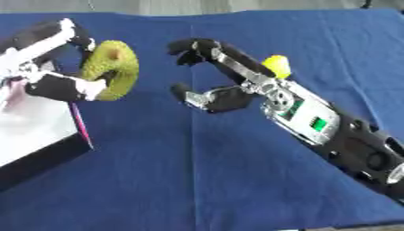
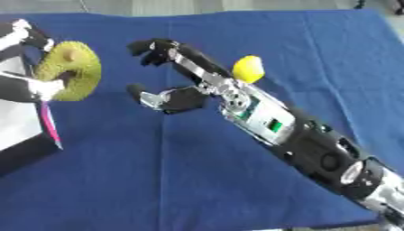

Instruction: Pick up the objects with one hand, pass them to the other hand, and then place them into the box on the other side of the table.

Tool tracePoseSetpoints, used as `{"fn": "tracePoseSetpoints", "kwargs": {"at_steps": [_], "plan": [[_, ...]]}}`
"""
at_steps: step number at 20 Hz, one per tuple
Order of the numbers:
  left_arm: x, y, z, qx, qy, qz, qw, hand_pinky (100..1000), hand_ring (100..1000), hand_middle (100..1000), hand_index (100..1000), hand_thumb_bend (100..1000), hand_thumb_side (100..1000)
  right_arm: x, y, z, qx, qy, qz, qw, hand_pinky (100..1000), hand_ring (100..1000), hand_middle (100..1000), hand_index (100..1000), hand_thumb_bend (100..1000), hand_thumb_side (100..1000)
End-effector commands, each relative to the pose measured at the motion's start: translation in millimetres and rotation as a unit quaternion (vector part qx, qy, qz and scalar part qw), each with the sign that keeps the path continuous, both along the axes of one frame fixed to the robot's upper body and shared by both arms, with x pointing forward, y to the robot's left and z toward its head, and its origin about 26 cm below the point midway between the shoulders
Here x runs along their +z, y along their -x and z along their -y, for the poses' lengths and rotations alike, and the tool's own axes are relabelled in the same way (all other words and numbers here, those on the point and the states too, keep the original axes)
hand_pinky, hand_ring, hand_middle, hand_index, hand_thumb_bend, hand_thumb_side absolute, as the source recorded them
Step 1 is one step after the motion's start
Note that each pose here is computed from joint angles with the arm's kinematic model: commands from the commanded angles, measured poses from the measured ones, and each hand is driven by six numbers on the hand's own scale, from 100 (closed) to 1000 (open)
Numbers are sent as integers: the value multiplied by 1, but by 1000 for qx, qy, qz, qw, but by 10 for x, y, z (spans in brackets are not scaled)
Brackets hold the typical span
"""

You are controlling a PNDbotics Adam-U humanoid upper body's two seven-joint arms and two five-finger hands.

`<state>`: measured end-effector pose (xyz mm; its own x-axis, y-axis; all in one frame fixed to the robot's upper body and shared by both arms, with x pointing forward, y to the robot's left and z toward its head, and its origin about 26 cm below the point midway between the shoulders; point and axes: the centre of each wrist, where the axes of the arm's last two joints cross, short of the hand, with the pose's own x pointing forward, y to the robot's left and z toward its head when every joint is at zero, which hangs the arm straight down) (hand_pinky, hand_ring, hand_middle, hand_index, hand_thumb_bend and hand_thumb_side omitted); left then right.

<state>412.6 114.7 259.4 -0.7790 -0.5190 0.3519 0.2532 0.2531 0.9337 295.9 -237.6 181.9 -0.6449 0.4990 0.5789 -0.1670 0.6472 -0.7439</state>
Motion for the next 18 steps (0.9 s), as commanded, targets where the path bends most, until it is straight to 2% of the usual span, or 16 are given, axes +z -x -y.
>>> {"fn": "tracePoseSetpoints", "kwargs": {"at_steps": [1, 4, 5, 7, 18], "plan": [[231, -47, -367, 47, 28, 26, 998, 858, 478, 291, 322, 100, 144, 119, 36, 44, -2, 13, 20, 1000, 824, 797, 828, 906, 274, 446], [268, -114, -637, 88, 41, 29, 995, 856, 482, 294, 323, 100, 138, 126, 52, 50, -1, 17, 20, 1000, 825, 796, 828, 906, 276, 440], [266, -145, -735, 105, 39, 28, 993, 856, 483, 295, 323, 100, 112, 127, 54, 53, 0, 18, 20, 1000, 825, 796, 828, 905, 283, 443], [253, -192, -887, 126, 38, 27, 991, 858, 485, 295, 324, 100, 139, 128, 55, 54, 1, 20, 21, 1000, 826, 796, 828, 905, 277, 437], [124, -310, -1498, 216, 46, 3, 975, 875, 490, 298, 327, 100, 157, 110, 59, 51, 5, 26, 27, 999, 828, 796, 828, 902, 279, 430]]}}
